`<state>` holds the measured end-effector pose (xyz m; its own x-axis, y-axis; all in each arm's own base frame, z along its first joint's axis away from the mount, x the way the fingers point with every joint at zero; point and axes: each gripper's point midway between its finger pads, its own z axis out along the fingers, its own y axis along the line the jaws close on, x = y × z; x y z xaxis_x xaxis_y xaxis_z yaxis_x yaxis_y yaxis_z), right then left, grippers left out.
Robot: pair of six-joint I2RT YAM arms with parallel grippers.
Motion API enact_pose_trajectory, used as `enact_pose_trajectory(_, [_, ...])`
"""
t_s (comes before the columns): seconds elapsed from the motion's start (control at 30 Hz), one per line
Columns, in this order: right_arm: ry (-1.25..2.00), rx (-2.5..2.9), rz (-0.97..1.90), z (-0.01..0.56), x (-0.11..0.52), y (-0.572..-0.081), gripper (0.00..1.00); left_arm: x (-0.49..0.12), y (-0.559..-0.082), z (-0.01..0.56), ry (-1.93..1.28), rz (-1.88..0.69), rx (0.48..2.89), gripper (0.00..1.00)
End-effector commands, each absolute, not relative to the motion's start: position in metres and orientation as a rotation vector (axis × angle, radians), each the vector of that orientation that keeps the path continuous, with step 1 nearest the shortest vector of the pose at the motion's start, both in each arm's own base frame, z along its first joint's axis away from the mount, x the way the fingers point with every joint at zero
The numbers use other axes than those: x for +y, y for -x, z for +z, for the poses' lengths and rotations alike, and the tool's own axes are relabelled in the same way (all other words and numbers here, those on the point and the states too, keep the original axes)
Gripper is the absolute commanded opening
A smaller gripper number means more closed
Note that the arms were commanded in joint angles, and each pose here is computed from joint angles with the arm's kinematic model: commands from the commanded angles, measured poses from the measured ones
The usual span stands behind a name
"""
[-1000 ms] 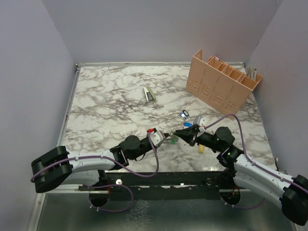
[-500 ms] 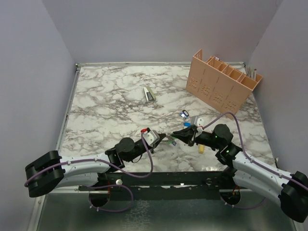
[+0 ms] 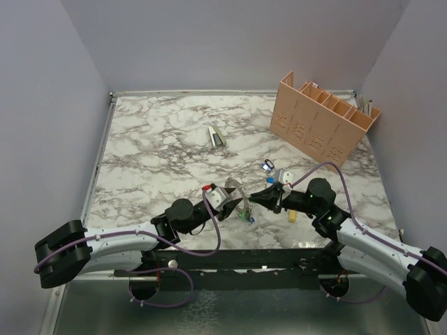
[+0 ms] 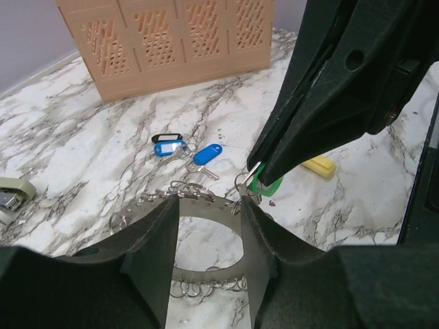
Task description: Remove the keys from the keyring
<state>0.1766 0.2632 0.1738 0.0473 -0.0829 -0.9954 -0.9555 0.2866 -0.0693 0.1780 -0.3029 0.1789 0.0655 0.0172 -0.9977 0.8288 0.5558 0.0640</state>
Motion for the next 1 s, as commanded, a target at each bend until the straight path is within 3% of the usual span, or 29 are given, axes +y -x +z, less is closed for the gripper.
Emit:
enact_pose_trajectory(0.0, [1.063,1.307,0.895,0.187,0.263,-0.179,0.01,-0.31,-0.165,0.179,-0.871,-0.782,1.35,0.43])
enact_pose_trajectory(0.77, [1.068,1.272,0.9,0.193,0.261,-0.175,0.0,-0.329,-0.17,0.169,-0.982,-0.739,1.362,0.43])
enact_pose_trajectory(0.87, [1.07,1.271,0.899,0.193,0.261,-0.175,0.0,-0.331,-0.166,0.168,-1.011,-0.756,1.349,0.39])
enact_pose_trajectory(0.97, [1.07,1.273,0.901,0.192,0.261,-0.174,0.0,-0.333,-0.163,0.168,-1.027,-0.769,1.341,0.29])
